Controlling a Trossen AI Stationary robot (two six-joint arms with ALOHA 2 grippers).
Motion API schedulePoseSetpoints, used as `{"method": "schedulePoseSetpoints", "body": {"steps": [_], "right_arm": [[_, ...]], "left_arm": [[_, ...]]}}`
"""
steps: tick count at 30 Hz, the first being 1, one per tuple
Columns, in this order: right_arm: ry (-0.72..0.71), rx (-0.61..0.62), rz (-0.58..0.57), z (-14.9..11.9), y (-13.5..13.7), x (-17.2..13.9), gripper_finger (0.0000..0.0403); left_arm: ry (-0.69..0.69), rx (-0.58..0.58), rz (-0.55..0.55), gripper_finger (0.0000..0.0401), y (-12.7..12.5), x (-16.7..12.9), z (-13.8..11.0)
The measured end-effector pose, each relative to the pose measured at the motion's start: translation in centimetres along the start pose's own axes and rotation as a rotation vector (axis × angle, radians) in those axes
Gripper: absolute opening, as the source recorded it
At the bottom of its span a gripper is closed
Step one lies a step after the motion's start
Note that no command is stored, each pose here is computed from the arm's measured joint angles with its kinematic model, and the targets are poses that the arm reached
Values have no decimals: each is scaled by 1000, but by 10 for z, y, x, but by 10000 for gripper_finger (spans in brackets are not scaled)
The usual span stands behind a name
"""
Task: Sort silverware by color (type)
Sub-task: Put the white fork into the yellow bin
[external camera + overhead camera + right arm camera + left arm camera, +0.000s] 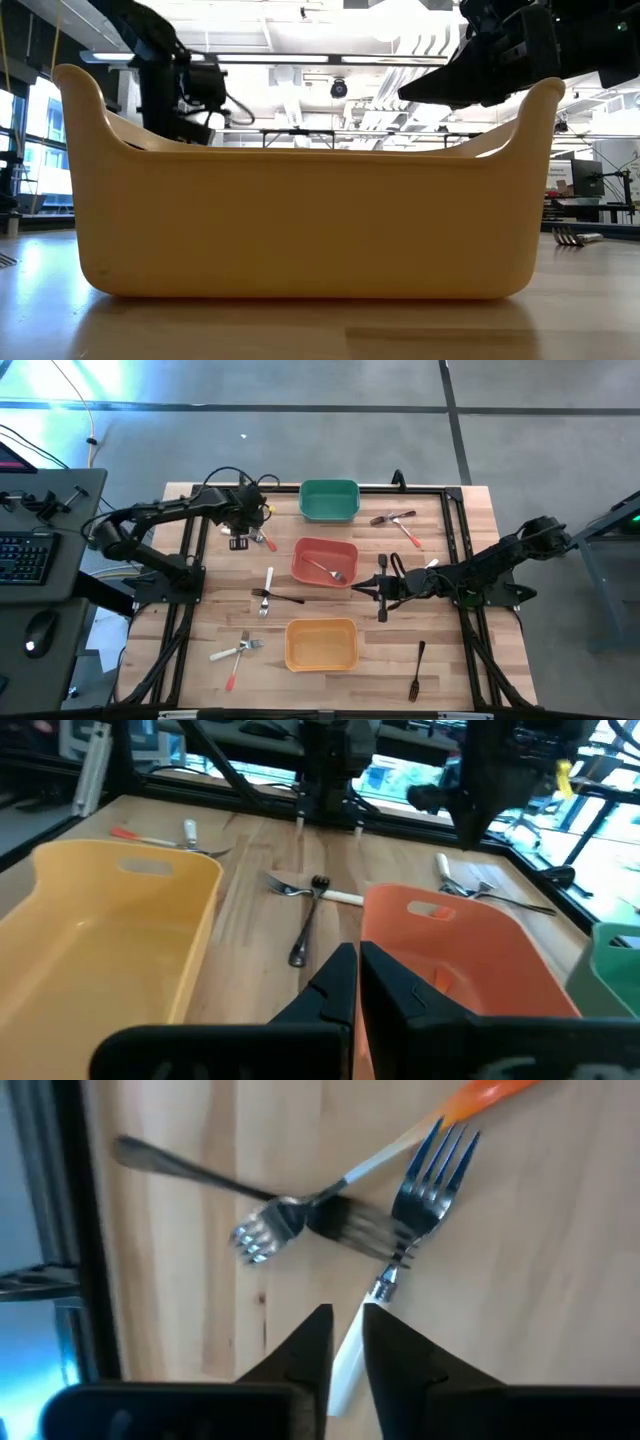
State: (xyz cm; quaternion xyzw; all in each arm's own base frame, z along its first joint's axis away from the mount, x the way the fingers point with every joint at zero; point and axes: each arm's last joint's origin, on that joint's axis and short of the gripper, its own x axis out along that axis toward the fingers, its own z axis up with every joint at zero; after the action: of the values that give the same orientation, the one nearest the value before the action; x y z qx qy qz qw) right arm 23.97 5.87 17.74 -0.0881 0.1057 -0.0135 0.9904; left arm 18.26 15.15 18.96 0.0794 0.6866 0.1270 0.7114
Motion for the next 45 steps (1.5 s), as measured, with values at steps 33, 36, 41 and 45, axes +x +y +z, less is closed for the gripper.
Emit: {"method": "schedulePoseSetpoints", "body": {"steps": [33,36,41,45], "right_arm": [[-2,-18,7,0,0,0,0],[-2,-17,7,0,0,0,0],[-2,8,7,0,0,0,0],[-2,9,7,0,0,0,0]], "left_arm": [[178,122,-197,41,-2,65,7],[233,162,-217,25,-9,63,5],[284,202,-262,24,-23,53,3],[267,214,-281,23,-34,41,6]]}}
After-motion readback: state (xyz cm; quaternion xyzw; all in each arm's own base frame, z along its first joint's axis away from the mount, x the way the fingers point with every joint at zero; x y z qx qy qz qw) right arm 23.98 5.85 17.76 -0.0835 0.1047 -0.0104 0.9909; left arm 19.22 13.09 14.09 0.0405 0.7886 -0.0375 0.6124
